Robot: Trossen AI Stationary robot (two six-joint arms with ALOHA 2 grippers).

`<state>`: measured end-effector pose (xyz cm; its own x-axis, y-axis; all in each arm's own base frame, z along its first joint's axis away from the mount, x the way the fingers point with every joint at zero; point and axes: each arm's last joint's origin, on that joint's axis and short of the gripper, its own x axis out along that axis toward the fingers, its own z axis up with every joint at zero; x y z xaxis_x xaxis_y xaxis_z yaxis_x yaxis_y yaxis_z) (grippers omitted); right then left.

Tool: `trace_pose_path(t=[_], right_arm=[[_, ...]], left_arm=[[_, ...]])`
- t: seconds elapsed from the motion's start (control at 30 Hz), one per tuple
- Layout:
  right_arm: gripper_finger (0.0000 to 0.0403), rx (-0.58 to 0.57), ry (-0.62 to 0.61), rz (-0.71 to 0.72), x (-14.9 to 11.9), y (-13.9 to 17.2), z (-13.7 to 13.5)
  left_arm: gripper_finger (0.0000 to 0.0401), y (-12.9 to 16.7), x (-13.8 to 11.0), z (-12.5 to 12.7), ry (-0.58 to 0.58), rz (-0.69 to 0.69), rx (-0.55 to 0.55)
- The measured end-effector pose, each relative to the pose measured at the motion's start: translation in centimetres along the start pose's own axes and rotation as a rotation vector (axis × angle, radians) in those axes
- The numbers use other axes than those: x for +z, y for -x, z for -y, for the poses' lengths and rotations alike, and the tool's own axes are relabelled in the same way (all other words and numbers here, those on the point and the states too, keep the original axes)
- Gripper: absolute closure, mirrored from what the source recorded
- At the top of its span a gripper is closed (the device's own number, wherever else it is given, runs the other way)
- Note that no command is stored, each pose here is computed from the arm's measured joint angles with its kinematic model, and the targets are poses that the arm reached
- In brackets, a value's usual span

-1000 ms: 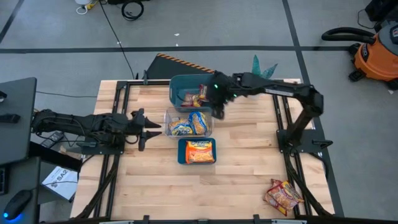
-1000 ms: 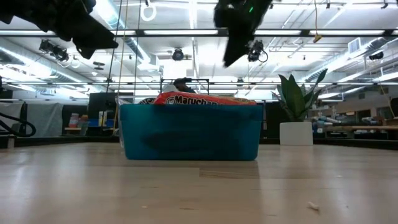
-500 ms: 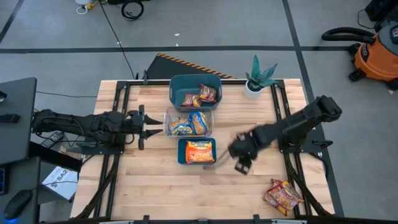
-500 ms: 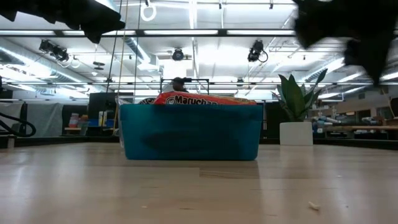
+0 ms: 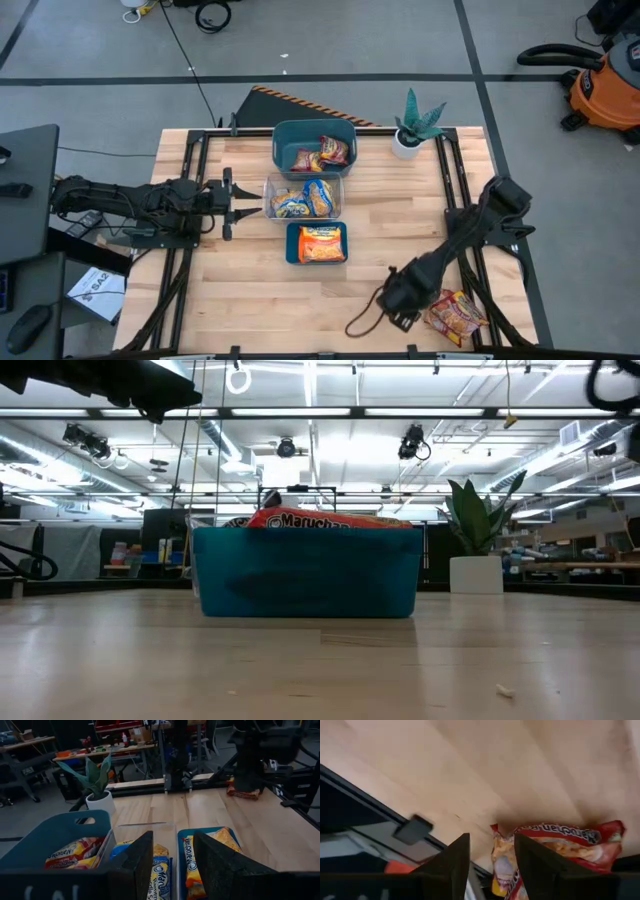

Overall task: Sort Maruchan noodles
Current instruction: Put the red noodle pack into the top blue bin

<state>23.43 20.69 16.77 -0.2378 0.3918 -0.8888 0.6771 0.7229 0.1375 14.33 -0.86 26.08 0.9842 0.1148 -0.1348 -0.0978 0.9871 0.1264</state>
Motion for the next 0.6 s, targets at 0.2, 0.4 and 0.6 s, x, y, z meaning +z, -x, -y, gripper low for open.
trace_pose_path(t=[0.2, 0.4, 0.6], right_arm=[[0.0243, -0.132, 0.064, -0.027, -0.9, -2.7, -0.4], [0.0245, -0.23, 0.121, 0.034, -2.1, -3.6, 0.1], [0.0265, -0.303, 0.148, 0.031, -2.6, -3.4, 0.9]], left_arm=[[0.0255, 0.0, 0.0, 0.0, -0.003, -0.005, 0.0], [0.0255, 0.0, -0.1, 0.0, -0.02, -0.011, -0.002], [0.0255, 0.0, -0.2, 0.0, -0.024, -0.024, -0.003]])
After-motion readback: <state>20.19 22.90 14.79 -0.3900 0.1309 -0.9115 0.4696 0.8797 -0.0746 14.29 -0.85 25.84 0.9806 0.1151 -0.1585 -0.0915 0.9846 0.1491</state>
